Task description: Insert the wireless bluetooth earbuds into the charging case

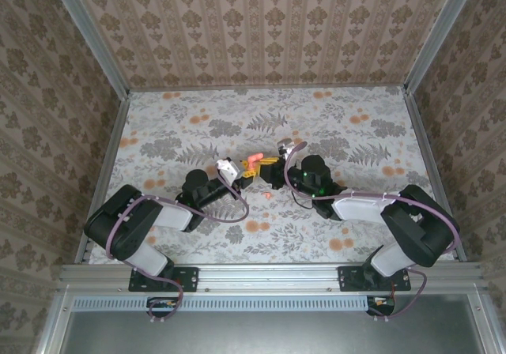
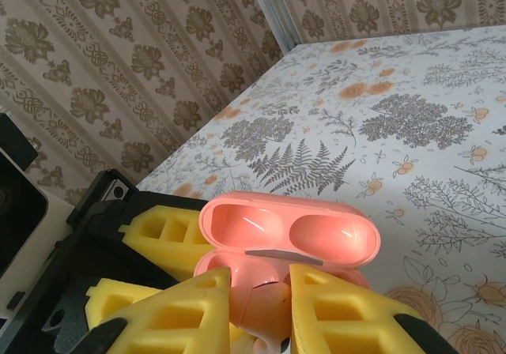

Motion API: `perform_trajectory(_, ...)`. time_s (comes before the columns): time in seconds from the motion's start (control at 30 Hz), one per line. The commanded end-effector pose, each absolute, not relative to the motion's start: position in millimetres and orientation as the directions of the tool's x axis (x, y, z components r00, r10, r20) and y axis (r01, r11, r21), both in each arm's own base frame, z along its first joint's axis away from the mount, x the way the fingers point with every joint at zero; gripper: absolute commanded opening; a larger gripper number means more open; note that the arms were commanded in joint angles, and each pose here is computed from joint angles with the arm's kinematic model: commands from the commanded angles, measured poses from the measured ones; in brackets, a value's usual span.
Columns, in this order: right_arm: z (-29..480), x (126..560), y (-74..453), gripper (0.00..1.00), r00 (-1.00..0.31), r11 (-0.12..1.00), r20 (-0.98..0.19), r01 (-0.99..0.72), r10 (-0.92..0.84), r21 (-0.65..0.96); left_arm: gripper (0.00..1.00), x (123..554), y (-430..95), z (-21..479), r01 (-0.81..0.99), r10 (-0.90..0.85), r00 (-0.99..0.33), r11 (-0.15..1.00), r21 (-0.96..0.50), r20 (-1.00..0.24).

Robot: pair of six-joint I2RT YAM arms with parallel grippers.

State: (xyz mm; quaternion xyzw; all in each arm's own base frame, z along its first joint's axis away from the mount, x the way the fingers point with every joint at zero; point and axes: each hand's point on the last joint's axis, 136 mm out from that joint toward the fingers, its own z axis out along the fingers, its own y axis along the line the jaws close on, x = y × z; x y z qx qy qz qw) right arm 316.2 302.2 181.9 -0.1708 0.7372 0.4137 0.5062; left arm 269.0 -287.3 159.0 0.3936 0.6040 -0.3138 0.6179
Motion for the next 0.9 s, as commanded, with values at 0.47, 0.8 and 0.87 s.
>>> perform_trajectory(0.47,234,309,308,0.20,-0.278,0.552,-0.943,-0.764,0.184,0.333,0.04,258,-292,170,0.890,0.045,0.083,0.446,0.094,-0.996)
perform_trajectory(0.8,236,308,313,0.21,-0.266,0.535,-0.951,-0.786,0.160,0.310,0.05,254,-296,181,0.907,0.011,0.084,0.413,0.081,-0.996)
perform_trajectory(0.87,235,307,314,0.21,-0.267,0.531,-0.951,-0.790,0.155,0.308,0.05,254,-296,184,0.908,0.005,0.086,0.412,0.080,-0.996)
